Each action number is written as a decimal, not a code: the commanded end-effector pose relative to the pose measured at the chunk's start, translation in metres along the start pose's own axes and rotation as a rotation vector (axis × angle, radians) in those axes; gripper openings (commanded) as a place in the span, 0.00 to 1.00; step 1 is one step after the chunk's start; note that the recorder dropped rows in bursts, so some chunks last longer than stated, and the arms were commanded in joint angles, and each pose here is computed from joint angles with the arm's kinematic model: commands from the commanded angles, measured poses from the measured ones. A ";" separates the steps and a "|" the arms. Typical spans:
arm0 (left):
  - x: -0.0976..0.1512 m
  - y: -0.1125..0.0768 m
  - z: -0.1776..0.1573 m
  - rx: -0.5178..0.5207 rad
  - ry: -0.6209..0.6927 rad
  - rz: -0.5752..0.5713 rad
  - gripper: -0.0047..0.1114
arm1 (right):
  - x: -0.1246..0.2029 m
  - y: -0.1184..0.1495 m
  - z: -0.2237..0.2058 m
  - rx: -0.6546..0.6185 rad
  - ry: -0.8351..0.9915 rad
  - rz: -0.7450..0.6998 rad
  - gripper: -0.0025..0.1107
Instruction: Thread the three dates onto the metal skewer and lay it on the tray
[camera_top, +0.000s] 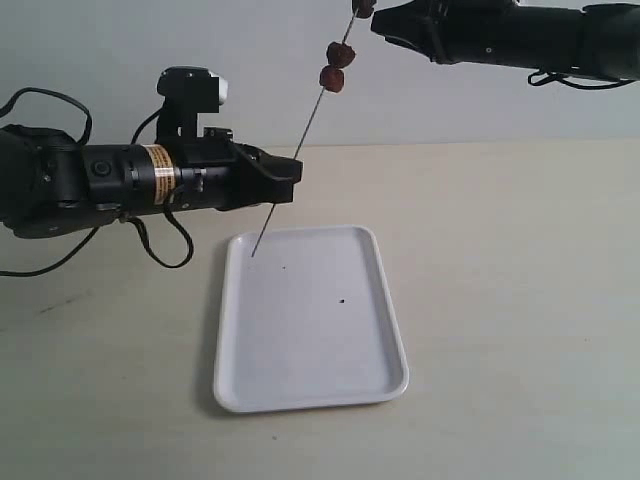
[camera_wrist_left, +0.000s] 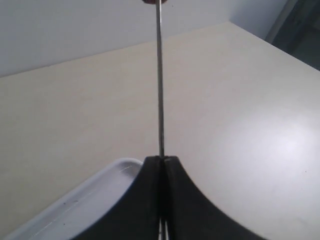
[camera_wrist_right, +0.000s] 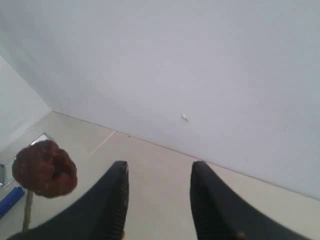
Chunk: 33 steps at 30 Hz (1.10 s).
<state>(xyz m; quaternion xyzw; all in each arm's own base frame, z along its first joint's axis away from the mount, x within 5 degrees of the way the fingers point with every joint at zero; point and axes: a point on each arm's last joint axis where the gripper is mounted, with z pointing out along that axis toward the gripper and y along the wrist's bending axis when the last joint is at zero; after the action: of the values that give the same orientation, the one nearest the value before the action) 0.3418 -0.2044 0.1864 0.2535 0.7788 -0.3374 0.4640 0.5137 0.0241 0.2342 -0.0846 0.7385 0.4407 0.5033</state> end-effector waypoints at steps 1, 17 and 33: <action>0.001 -0.002 -0.001 0.018 0.003 -0.018 0.04 | -0.008 0.004 -0.002 -0.008 -0.033 -0.004 0.36; 0.004 -0.004 0.000 0.029 0.023 -0.031 0.04 | -0.017 0.011 -0.001 -0.044 -0.047 -0.011 0.35; 0.004 -0.005 0.000 0.031 0.027 -0.037 0.04 | -0.014 0.023 -0.002 -0.175 -0.011 0.008 0.30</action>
<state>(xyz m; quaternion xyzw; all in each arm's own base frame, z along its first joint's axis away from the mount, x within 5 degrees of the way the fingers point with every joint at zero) 0.3381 -0.2054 0.1831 0.2512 0.7869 -0.3479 0.4435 0.5097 0.0297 0.2501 -0.1052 0.7079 0.4908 0.4969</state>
